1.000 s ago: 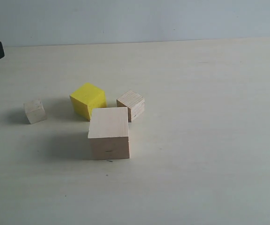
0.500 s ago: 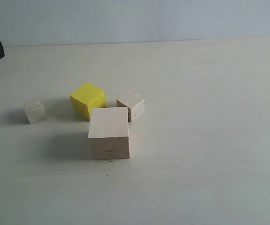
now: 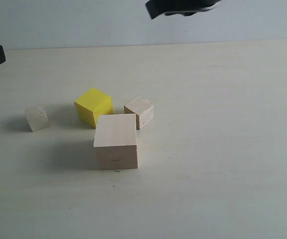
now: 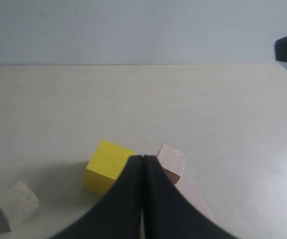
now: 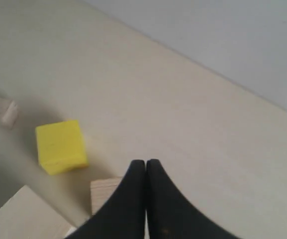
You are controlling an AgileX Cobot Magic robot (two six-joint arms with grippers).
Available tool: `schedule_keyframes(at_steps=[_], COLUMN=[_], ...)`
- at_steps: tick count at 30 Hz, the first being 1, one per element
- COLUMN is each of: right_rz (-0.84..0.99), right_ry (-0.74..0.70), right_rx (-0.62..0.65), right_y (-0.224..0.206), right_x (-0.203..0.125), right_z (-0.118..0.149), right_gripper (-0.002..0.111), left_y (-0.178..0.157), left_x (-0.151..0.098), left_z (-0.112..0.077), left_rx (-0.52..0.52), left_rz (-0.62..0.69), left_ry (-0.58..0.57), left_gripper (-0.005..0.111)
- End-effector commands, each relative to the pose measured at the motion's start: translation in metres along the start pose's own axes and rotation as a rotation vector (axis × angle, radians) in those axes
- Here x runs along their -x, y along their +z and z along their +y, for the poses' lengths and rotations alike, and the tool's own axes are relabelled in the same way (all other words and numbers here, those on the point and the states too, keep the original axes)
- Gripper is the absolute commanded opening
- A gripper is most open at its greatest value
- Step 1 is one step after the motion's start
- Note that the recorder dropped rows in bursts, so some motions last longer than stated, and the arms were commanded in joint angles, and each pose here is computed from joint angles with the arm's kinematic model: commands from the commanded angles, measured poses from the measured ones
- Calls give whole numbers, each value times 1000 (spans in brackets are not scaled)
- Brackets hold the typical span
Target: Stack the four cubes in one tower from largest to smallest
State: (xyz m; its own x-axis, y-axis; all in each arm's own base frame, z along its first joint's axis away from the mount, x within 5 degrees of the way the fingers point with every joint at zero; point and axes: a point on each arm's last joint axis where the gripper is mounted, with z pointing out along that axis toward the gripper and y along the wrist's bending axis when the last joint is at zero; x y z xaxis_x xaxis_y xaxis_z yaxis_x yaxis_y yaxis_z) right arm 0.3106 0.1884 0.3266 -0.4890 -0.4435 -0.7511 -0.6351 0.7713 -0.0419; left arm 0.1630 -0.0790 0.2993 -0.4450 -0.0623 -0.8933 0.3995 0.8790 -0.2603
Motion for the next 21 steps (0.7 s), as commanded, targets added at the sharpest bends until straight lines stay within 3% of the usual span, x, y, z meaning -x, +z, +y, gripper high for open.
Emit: schedule_keyframes(at_steps=[1, 5, 8, 10, 13, 15, 21], right_rz=[107, 189, 206, 203, 223, 228, 240], right_ry=[-29, -14, -45, -114, -249, -285, -251], right_rx=[83, 150, 175, 186, 189, 160, 158], right_y=[31, 58, 74, 84, 109, 123, 148], right_x=[12, 19, 26, 29, 26, 23, 17], right_z=[6, 12, 23, 33, 61, 67, 70], right_gripper=[0, 1, 9, 18, 48, 55, 56], left_y=[-2, -2, -2, -2, -2, -2, -2], left_x=[-2, -3, -3, -2, -2, -2, -3], left_z=[-1, -1, -1, -1, -1, -1, -1], left_rx=[-9, -11, -11, -9, -8, -9, -13], left_rz=[14, 17, 17, 13, 11, 14, 24], left_ry=[-3, -3, -3, -3, -3, -3, 1], left_gripper=[0, 0, 0, 0, 0, 0, 0])
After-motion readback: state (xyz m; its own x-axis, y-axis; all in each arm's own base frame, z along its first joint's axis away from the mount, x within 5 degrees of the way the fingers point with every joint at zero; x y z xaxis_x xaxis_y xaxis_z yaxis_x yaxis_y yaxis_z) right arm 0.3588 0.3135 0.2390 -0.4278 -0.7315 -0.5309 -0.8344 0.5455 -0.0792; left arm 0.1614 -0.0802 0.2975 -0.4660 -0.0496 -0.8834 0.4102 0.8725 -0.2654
